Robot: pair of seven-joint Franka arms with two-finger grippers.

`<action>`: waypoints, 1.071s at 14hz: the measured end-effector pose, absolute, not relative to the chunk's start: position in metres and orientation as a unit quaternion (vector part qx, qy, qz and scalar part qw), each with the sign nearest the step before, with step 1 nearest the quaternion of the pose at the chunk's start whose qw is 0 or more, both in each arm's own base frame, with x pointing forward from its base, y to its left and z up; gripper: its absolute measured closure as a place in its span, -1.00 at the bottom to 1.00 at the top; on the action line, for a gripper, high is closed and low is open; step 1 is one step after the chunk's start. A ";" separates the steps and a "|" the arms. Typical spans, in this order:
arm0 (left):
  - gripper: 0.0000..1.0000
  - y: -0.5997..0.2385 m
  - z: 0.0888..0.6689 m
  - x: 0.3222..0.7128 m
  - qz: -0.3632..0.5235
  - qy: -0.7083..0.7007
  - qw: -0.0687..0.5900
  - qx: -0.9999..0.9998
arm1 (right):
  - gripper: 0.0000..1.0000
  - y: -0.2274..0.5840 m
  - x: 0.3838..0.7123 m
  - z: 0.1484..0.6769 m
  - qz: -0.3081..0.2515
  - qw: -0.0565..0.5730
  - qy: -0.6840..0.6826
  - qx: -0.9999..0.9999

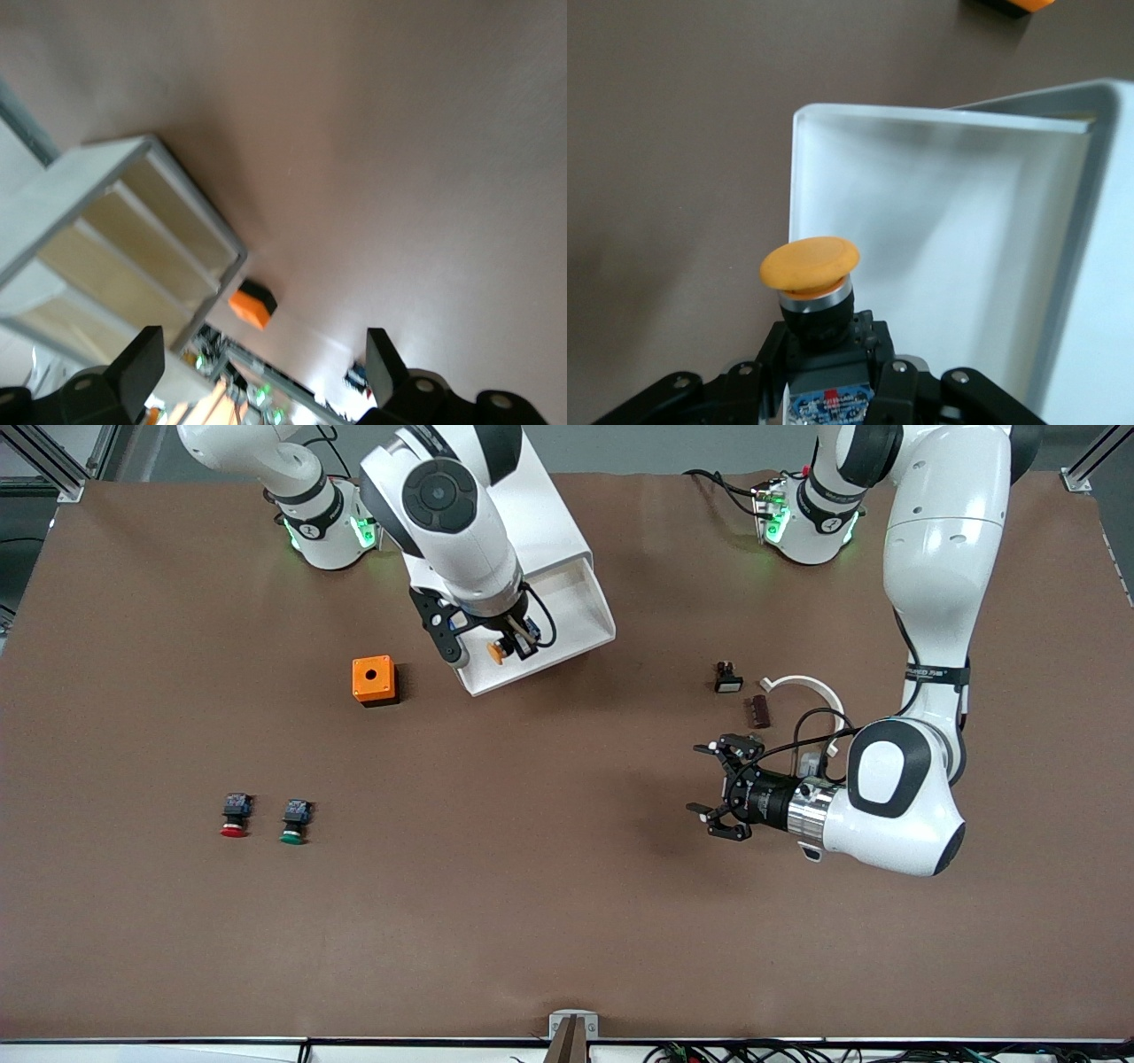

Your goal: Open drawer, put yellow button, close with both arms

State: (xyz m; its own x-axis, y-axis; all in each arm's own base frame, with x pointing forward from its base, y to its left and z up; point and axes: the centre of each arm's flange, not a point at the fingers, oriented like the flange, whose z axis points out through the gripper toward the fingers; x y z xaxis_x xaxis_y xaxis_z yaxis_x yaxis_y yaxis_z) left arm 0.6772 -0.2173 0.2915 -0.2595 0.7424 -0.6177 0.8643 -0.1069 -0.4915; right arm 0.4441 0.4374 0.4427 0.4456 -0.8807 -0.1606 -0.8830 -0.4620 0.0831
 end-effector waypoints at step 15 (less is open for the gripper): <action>-1.00 -0.259 0.407 0.652 -0.164 0.510 0.000 0.844 | -0.12 0.453 0.424 0.404 0.093 -0.015 0.513 -0.853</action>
State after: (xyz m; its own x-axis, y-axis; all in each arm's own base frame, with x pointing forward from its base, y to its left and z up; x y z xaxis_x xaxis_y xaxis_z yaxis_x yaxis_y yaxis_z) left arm 0.6524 -0.2590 0.4066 0.4259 0.8612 -0.2774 0.8614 -0.4797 -0.1666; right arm 0.4242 0.4532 0.4040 0.4568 -0.8780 -0.1431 -0.8724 -0.4736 0.1208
